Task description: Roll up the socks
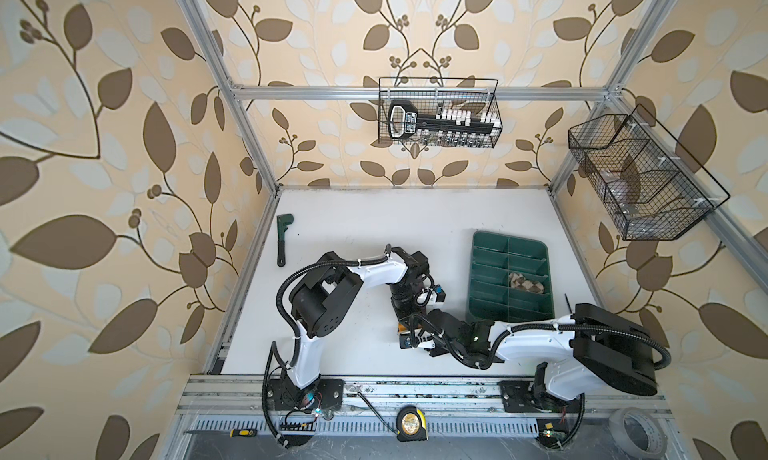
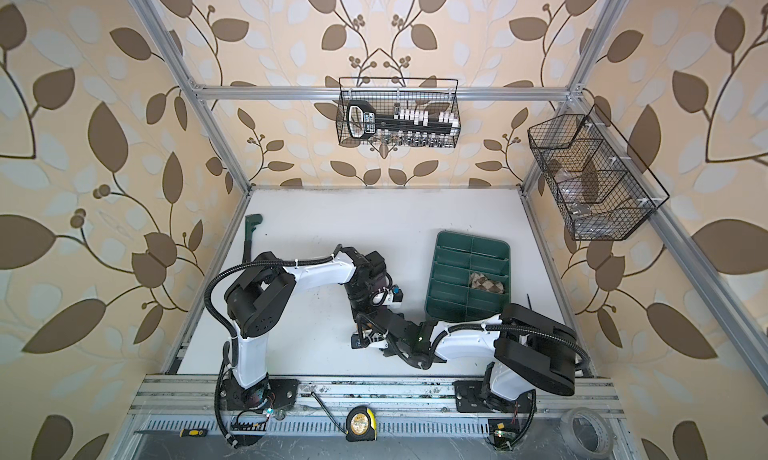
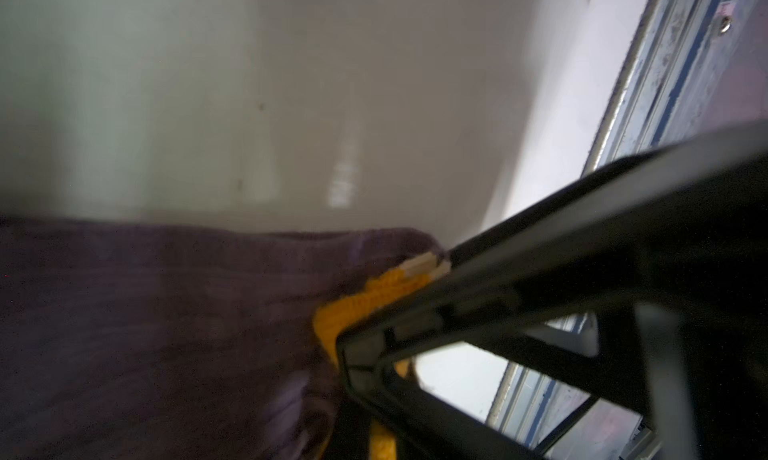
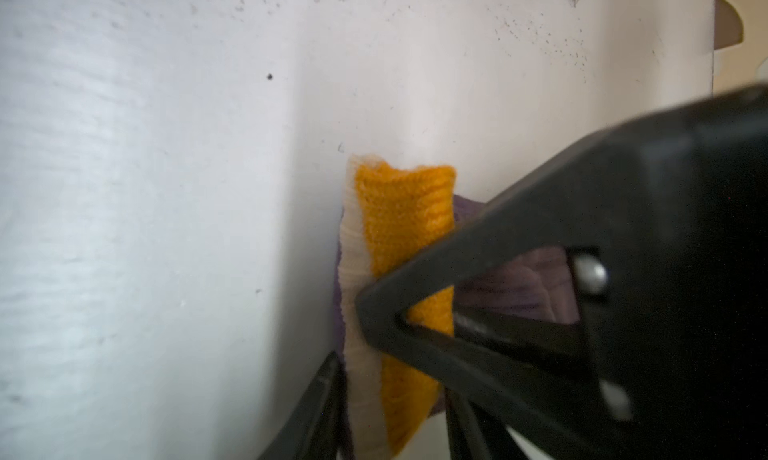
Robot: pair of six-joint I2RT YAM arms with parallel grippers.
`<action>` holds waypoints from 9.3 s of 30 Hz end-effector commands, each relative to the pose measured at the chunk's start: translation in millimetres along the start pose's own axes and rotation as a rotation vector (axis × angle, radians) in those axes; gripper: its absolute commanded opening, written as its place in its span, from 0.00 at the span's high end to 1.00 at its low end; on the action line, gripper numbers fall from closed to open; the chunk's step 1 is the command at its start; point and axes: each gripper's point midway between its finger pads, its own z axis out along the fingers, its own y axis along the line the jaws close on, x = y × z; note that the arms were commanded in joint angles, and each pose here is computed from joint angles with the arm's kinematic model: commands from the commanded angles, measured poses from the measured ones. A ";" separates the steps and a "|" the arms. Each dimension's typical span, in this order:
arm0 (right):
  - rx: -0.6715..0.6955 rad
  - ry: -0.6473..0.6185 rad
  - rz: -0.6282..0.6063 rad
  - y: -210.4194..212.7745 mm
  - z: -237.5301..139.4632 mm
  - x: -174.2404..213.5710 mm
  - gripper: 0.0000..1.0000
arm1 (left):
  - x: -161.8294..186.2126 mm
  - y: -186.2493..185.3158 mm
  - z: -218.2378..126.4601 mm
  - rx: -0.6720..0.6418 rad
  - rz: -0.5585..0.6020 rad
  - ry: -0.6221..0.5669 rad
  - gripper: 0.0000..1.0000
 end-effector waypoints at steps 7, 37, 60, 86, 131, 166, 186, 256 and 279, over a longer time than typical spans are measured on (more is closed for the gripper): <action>-0.115 0.063 0.007 12.2 -2.6 4.7 1.00 | -22.0 -7.6 -37.4 -0.069 0.052 -0.160 0.89; -0.865 0.220 0.481 31.6 -0.3 49.2 0.99 | 75.8 -47.0 -157.1 -0.952 0.246 -0.327 0.41; -0.873 0.158 0.486 20.9 -2.4 35.8 0.97 | -7.6 0.7 -0.1 -1.066 0.335 -0.089 0.59; 0.531 -0.210 1.073 -255.0 -175.6 112.5 0.67 | 36.2 -40.0 45.8 -0.368 0.273 0.100 1.00; -0.016 0.099 -0.087 7.5 -20.5 29.1 1.00 | -2.7 -8.1 -3.4 0.034 -0.044 -0.021 0.78; -0.725 0.467 0.512 36.7 -7.2 67.4 1.00 | 70.0 -67.1 -217.0 -0.792 0.079 -0.656 0.01; -0.767 0.443 0.564 37.0 3.2 69.1 1.00 | -21.7 -39.8 -32.9 -1.186 0.427 -0.275 0.01; -0.194 0.196 -0.121 23.0 -21.8 41.0 1.00 | -24.1 12.8 -63.7 0.040 -0.168 -0.238 0.50; -0.966 0.415 0.452 69.7 -18.1 45.7 1.00 | 77.0 -66.1 -174.9 -0.985 0.236 -0.339 0.23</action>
